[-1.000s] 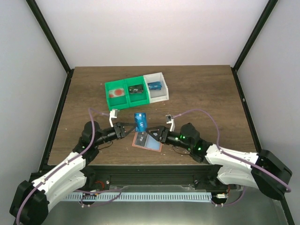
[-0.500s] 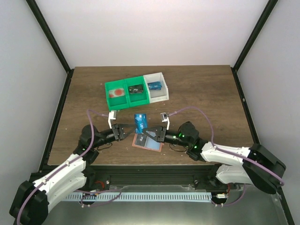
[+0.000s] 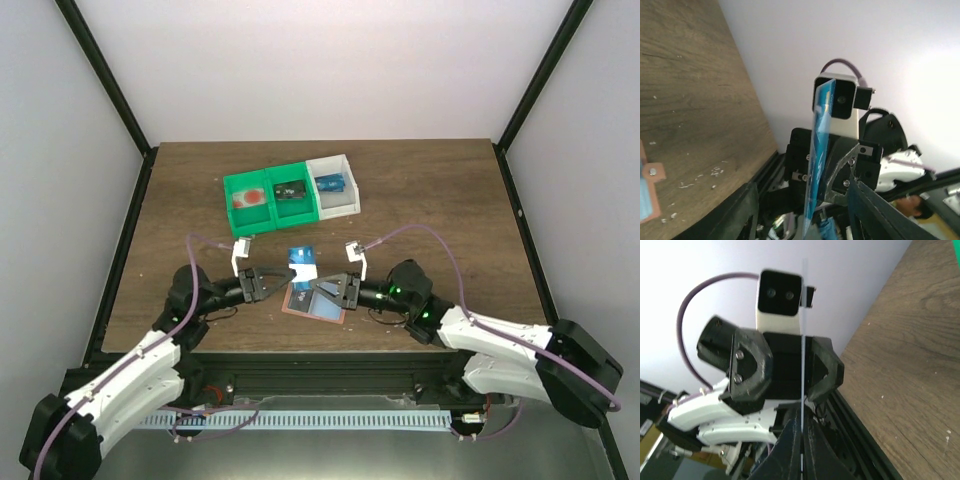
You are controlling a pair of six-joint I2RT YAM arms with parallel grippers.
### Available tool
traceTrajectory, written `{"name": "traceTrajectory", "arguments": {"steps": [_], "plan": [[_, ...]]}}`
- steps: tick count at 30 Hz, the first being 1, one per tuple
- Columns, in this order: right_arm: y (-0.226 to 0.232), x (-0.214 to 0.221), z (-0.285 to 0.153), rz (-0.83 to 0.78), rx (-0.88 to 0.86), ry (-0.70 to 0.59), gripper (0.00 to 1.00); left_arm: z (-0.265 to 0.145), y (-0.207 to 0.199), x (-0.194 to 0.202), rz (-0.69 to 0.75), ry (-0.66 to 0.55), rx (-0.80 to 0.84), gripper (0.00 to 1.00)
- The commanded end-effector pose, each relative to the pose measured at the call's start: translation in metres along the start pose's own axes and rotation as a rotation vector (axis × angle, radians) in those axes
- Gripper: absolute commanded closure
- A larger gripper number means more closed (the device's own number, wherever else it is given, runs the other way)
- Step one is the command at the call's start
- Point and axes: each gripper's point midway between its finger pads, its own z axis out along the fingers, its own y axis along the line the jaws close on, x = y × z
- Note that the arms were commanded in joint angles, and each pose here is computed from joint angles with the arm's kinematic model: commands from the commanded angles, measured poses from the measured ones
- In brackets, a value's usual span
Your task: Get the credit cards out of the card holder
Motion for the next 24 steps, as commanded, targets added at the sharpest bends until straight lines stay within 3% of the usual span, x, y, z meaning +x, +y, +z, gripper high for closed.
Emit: {"name": "traceTrajectory", "arguments": {"steps": [1,4,11,19,24], "plan": [[0.011,0.032,-0.009,-0.170,-0.068,0.197,1.00,-0.005,-0.013,0.011,0.084,0.084,-0.013,0.46],[0.012,0.058,-0.014,-0.200,-0.094,0.362,1.00,-0.012,-0.019,0.022,0.134,0.142,-0.032,0.43],[0.025,0.081,-0.030,-0.216,-0.167,0.503,0.99,-0.034,-0.030,0.023,0.238,0.201,-0.244,0.41],[0.037,0.088,-0.034,-0.224,-0.254,0.563,1.00,-0.042,-0.040,0.044,0.247,0.346,-0.236,0.44],[0.040,0.088,-0.029,-0.217,-0.283,0.588,0.99,-0.038,-0.037,0.065,0.177,0.459,-0.127,0.49]]}}
